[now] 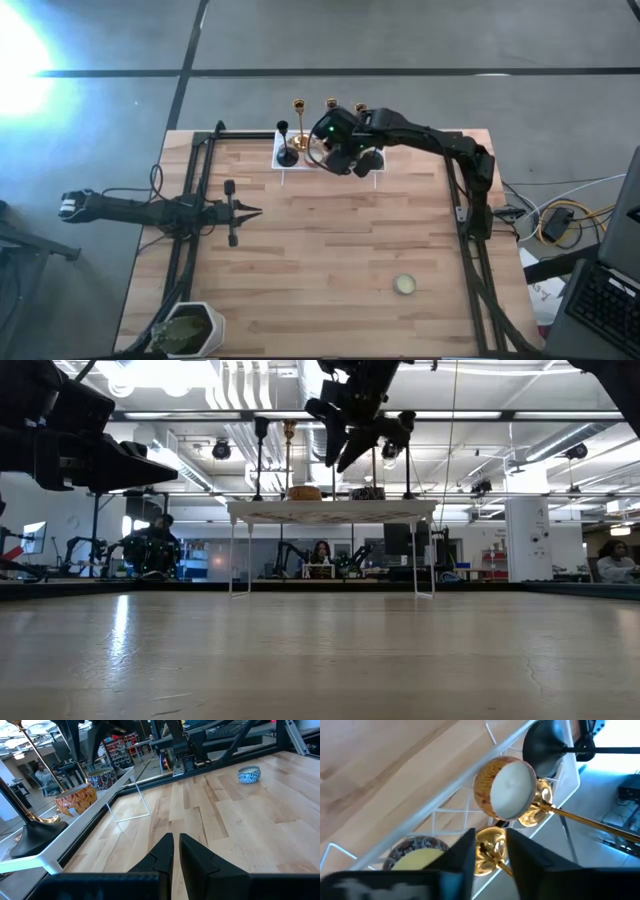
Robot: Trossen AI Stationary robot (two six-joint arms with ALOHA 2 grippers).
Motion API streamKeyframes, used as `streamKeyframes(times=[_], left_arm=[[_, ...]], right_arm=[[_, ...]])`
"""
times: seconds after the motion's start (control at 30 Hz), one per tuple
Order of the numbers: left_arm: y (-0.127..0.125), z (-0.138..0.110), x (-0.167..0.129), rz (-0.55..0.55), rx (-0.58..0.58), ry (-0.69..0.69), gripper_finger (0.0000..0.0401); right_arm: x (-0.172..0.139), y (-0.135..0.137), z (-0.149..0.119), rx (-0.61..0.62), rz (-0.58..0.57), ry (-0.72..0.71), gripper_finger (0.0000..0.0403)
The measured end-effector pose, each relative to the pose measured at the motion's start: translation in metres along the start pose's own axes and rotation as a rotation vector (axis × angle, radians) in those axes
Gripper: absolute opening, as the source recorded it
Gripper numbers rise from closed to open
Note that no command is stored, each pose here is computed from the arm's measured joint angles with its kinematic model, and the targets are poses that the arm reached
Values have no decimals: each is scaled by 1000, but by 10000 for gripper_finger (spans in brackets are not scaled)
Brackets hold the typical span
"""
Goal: Pick & Place candle stick holders
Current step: Put the yellow scented candle on the shelf
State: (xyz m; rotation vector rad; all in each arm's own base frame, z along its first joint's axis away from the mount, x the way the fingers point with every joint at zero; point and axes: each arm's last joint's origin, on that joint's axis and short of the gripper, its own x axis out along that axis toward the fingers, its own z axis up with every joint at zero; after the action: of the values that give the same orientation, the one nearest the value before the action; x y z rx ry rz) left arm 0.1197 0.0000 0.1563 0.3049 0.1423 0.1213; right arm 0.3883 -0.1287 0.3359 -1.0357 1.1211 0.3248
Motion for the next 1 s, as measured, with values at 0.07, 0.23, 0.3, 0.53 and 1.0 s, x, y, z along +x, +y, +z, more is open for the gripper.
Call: streamKeyframes(times=[0.07,0.23,0.3,0.53,1.0], left_arm=[[0,0,0,0,0,0,34],[0,0,0,0,0,0,34],[0,0,0,0,0,0,34],[0,0,0,0,0,0,34],[0,0,0,0,0,0,34]], right_arm=[[2,0,0,3,-10,11,68],[10,1,0,6,-33,30,14],[16,2,-1,5,-40,56,11],[31,8,-5,8,-40,115,8],[37,11,-10,56,-57,227,8]])
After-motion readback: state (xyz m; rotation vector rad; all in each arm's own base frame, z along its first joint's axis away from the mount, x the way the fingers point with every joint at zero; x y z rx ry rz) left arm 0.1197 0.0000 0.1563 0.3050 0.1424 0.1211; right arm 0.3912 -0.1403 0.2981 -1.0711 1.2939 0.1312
